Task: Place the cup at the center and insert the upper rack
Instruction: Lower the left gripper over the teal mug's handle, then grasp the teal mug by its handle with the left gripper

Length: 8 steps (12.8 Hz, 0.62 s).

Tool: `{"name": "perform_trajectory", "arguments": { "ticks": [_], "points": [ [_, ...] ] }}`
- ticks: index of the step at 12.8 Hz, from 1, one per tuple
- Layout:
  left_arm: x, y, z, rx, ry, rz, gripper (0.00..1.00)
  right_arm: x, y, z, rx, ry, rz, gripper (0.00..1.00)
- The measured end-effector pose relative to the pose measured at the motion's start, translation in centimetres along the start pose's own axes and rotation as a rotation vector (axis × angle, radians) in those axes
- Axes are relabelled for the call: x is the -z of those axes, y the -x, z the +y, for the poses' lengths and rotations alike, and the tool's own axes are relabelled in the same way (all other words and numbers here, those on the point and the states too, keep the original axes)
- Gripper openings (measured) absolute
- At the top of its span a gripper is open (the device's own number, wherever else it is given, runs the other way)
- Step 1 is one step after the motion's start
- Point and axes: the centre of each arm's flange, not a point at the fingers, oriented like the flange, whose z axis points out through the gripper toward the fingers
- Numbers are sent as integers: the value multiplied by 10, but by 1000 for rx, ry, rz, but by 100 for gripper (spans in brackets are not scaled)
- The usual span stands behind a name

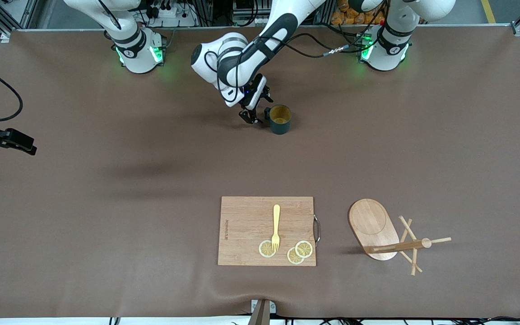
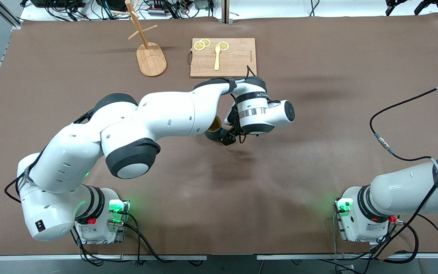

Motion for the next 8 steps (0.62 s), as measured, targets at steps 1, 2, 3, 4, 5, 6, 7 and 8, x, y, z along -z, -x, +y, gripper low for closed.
{"name": "perform_trajectory", "arguments": {
  "ticks": [1, 2, 3, 4, 5, 6, 7, 8],
  "points": [
    [-1, 3, -1, 1, 0, 2, 100, -1, 1, 0, 0, 0, -6, 100],
    [-3, 5, -2, 2, -1, 5, 100, -2, 2, 0, 0, -1, -20, 100],
    [-5, 8, -2, 2, -3, 8, 100, -3, 4, 0, 0, -2, -37, 100],
    [-7, 10, -3, 2, -4, 11, 100, -4, 5, -1, 1, -5, -47, 100],
    [-7, 11, -4, 1, -5, 12, 96, -4, 6, -2, 0, -14, -52, 100],
    [-7, 11, -4, 1, -5, 13, 93, -5, 6, -4, -1, -29, -54, 100],
    [-7, 11, -3, 2, -6, 14, 82, -5, 7, -5, -3, -45, -60, 100],
    [-7, 11, -3, 2, -6, 15, 71, -5, 7, -7, -4, -60, -65, 100]
  ]
}}
